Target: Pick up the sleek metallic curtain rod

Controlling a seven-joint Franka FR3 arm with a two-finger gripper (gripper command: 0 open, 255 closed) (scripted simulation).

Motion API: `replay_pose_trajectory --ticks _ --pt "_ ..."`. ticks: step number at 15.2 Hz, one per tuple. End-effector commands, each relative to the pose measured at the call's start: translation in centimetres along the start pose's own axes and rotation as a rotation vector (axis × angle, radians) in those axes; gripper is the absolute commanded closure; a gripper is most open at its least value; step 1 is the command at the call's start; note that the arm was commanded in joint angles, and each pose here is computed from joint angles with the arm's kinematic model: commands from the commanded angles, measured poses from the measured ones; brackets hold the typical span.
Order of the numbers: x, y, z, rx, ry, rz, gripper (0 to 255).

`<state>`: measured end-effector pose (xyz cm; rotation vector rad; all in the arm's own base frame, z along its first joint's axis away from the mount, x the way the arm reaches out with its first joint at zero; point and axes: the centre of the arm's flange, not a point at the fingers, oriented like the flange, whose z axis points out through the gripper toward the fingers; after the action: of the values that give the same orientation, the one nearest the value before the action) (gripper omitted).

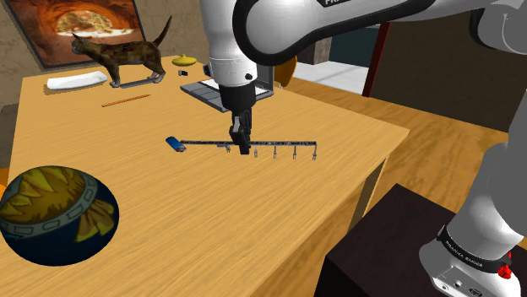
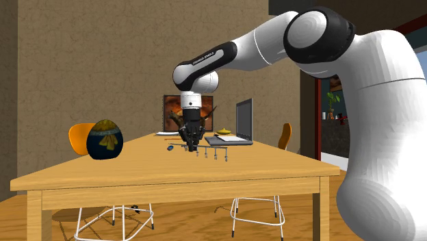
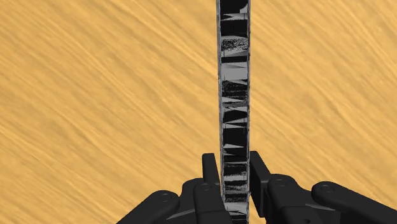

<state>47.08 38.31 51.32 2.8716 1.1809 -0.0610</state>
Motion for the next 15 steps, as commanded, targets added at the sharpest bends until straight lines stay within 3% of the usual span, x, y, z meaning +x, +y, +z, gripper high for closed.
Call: replay_pose_trajectory --ticks 1,15 --pt "0.1 0.0 0.0 0.000 0.000 0.000 255" --pt "-0.3 0.1 -7.4 0.000 0.000 0.000 255"
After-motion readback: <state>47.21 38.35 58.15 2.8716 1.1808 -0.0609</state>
